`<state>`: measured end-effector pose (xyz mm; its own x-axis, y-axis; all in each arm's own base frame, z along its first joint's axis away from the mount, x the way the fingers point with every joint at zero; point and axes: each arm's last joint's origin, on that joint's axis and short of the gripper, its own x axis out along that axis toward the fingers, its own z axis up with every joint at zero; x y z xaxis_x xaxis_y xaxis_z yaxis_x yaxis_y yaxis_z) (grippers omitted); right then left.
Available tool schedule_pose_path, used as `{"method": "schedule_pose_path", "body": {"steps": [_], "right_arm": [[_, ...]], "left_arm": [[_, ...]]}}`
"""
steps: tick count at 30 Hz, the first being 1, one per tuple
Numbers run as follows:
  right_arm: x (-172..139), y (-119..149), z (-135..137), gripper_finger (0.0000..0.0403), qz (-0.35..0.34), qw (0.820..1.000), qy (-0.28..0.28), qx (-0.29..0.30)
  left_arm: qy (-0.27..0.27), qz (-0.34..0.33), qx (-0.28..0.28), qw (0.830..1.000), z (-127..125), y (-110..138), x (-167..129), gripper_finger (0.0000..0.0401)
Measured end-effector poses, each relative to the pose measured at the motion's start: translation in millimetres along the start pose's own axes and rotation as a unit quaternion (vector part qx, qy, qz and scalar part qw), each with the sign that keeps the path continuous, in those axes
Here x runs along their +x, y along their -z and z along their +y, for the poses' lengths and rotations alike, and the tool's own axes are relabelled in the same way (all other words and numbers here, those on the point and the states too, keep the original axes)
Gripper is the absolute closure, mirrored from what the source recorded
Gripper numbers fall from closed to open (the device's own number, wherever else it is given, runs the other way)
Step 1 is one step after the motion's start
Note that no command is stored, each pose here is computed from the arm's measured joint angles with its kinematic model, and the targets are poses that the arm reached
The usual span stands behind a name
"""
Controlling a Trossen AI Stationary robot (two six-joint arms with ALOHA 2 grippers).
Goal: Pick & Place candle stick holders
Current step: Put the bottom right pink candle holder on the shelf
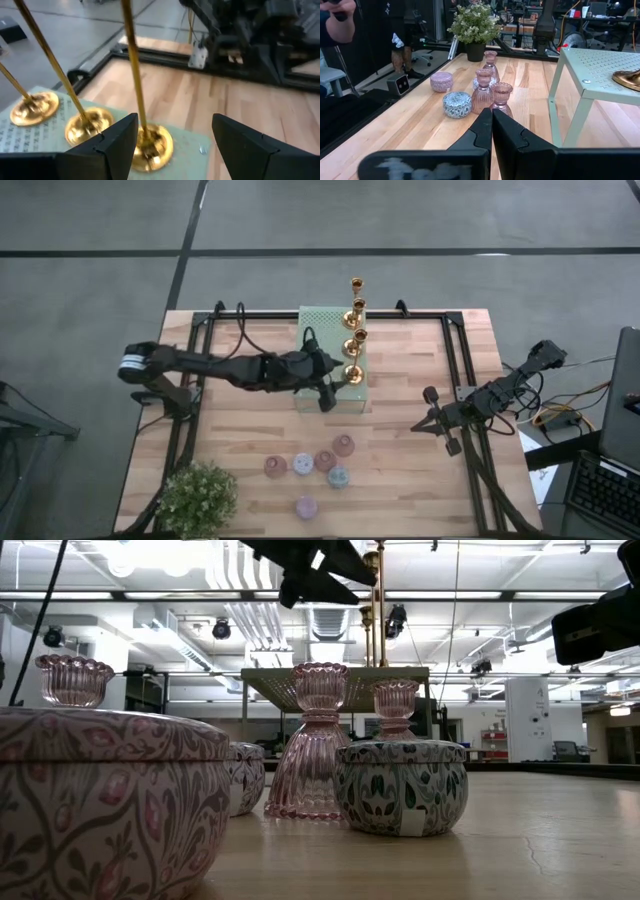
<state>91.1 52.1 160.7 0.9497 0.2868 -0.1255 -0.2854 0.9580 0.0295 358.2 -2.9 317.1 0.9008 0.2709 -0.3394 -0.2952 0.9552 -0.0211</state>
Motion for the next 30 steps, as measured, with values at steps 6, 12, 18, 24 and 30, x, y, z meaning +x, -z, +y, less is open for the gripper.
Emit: {"method": "schedule_pose_path", "body": {"steps": [6,12,18,24,30], "right_arm": [[0.0,-0.1,0.0,0.0394,0.000,1.000,0.000,0.000],[0.0,0.0,0.0,0.0394,0.000,1.000,0.000,0.000],[0.0,0.0,0.0,0.0394,0.000,1.000,0.000,0.000],[0.0,0.0,0.0,0.0394,0.000,1.000,0.000,0.000],[0.0,0.0,0.0,0.0394,0.000,1.000,0.000,0.000]], "left_arm": [[0.036,0.047,0.019,0.998,-23.6,11.4,-16.4,0.0142],[0.092,0.083,0.048,0.991,-58.6,30.4,-32.9,0.0142],[0.139,0.089,0.048,0.985,-90.7,38.3,-52.0,0.0142],[0.154,0.087,0.059,0.983,-110.4,46.4,-66.2,0.0142],[0.155,0.097,0.053,0.982,-116.1,60.9,-69.7,0.0142]]}}
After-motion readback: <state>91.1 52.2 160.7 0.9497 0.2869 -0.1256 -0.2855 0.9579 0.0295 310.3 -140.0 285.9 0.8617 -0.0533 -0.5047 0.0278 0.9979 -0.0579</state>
